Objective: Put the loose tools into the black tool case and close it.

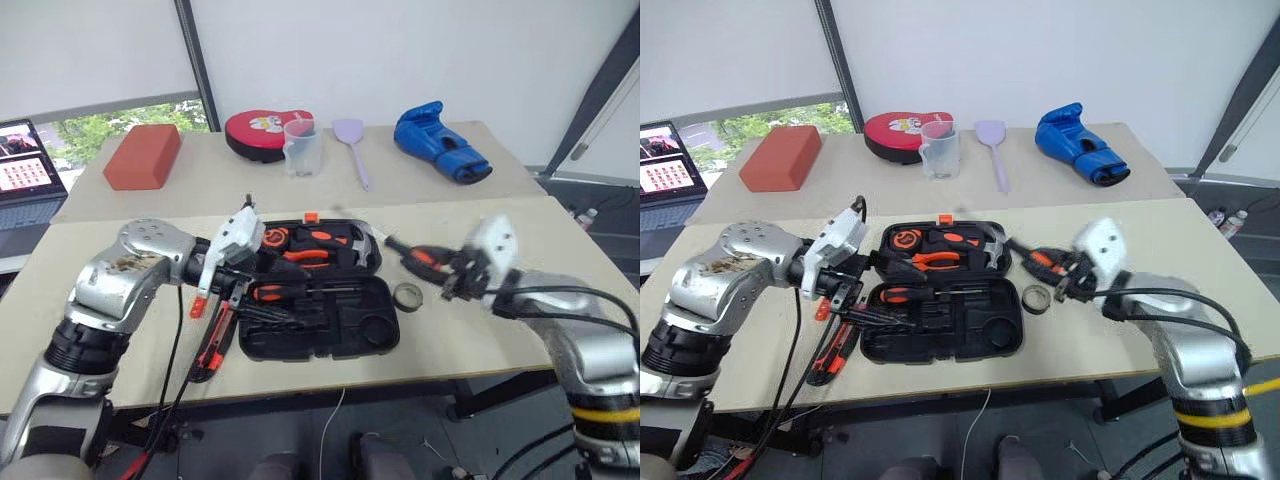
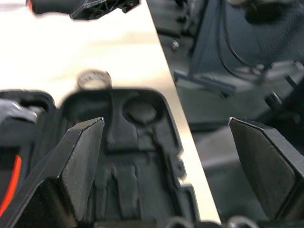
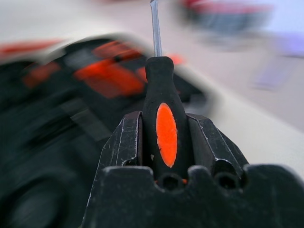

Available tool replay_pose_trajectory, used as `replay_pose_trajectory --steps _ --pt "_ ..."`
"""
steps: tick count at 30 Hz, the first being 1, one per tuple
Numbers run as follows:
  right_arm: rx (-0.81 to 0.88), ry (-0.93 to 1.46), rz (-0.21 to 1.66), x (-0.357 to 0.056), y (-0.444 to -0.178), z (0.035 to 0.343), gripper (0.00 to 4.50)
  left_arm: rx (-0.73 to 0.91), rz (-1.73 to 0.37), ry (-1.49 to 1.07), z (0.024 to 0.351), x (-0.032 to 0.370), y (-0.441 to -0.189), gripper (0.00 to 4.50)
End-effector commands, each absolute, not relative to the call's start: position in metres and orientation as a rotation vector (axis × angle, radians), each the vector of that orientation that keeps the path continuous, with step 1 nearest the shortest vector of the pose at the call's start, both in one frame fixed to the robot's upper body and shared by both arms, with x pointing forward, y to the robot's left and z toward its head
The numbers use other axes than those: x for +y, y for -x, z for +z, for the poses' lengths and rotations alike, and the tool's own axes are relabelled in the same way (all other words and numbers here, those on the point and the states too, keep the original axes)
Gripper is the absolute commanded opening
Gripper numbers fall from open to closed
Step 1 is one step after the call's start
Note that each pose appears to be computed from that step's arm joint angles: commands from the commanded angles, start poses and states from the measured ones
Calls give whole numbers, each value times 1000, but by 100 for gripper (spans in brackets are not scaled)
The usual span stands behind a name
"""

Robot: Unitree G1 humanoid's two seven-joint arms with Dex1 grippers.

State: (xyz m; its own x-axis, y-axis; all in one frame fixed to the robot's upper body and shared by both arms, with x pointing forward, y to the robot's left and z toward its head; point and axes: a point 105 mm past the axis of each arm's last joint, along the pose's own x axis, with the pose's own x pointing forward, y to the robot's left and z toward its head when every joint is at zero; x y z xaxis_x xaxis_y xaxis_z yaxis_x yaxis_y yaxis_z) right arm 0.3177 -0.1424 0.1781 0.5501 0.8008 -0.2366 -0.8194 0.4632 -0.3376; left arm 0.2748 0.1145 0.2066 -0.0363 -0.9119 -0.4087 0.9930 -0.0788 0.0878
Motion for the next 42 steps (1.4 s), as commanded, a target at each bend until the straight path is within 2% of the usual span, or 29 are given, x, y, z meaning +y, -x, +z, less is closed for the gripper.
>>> replay_pose_trajectory --steps 1,4,10,15,21,23,30,33,42 --pt "37 665 1241 -116 -320 172 98 238 -1569 -472 207 126 -275 450" --pt "37 745 1325 -106 -326 166 98 242 -1504 -468 207 139 -276 450" --pt "38 827 1376 -100 -341 157 98 264 -1395 -441 205 160 -269 450" --pt "73 849 1368 -105 -350 150 98 256 -1333 -426 205 165 -270 450" --pt "102 830 1390 -109 -349 148 98 248 -1313 -415 206 165 -271 450" --pt "105 821 1391 -108 -348 148 201 247 -1313 -414 206 164 -272 450" --pt "40 686 1347 -91 -352 168 437 238 -1317 -413 208 161 -276 450" --pt "35 636 1365 -81 -351 169 383 240 -1313 -416 208 162 -278 450" --pt "92 691 1395 -68 -350 144 72 250 -1292 -422 206 168 -278 450"
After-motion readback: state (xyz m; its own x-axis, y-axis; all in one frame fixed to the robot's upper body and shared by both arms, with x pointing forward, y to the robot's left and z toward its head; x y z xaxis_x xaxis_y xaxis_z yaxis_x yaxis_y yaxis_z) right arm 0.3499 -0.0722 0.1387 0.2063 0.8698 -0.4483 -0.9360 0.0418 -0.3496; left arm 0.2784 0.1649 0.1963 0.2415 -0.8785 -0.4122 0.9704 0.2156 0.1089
